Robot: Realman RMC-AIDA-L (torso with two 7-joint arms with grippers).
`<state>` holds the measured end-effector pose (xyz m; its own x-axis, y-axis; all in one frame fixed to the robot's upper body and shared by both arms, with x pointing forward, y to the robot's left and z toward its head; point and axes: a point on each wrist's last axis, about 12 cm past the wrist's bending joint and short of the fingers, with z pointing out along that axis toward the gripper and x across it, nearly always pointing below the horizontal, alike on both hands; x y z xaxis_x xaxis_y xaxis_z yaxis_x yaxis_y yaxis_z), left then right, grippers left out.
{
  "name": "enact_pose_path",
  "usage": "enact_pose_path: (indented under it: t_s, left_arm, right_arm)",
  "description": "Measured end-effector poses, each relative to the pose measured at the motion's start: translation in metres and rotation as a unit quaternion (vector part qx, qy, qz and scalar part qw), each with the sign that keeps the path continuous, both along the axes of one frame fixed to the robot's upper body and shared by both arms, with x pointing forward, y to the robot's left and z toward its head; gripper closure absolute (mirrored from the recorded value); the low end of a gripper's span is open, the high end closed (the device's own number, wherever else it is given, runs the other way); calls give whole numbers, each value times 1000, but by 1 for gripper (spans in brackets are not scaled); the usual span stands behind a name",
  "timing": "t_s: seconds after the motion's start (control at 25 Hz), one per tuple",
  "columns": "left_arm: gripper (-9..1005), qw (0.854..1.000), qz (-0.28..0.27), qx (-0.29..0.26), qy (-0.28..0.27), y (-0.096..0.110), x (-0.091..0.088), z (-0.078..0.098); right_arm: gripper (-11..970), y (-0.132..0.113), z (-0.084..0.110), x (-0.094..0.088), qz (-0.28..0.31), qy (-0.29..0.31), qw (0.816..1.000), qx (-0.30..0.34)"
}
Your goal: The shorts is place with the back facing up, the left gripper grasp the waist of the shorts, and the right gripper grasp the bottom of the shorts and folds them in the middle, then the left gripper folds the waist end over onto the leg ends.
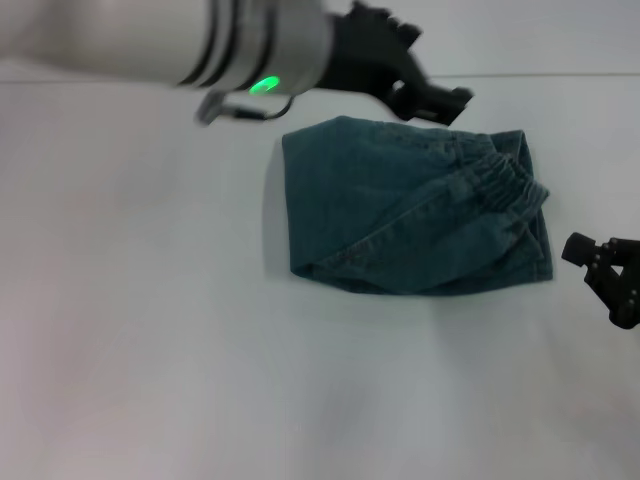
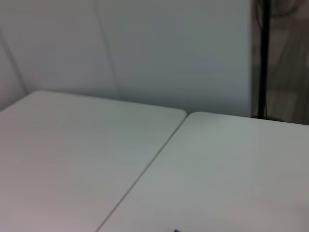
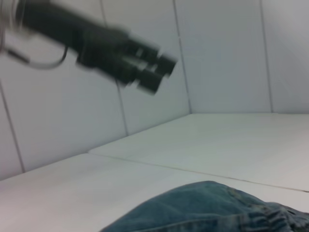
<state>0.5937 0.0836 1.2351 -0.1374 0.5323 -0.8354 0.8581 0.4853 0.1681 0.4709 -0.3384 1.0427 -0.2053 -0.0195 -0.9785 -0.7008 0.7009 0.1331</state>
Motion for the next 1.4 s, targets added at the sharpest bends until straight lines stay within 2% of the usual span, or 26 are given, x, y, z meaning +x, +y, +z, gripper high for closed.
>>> enact_pose_path:
  t_s: [0.12,0.28,0.4,0.56,0.6,0.8,0.92,1.04,1.2,1.4]
  left_arm:
    - [227,998,13,-58,22,46,-9,-27]
    - [99,991,-2,-128,45,101,-28,-70]
    - [71,979,-5,-192,62,139,-46,-105]
    - [53,968,6,-248,43,183,-80,-151]
    - [54,965,14,-258,33,191,-90,-162]
    - [56,962,70,-264,28,213,-128,-201]
    - [56,961,95,-259,24,219,-148,-213]
    - [56,957,114,-266,9,223,-166,-218]
    - [56,953,136,-271,-3,229,-179,-222]
    - [56,948,156,-276,-6,232,-187,-225]
  right_arm:
    - [956,1,6,2,16,-1,1000,2]
    - [933,8,12,4,48,7,999,2]
    - [899,14,14,4,72,18,997,0]
    - [854,23,15,0,106,24,994,5]
    - [810,24,15,-1,113,26,993,5]
    - [582,30,7,-5,130,42,991,-9]
    - [432,33,3,-6,135,37,990,-19]
    - [304,36,0,-6,140,18,990,-26]
    - [148,43,-5,-5,147,0,989,-33]
    - [84,51,-11,-1,148,-8,988,-37]
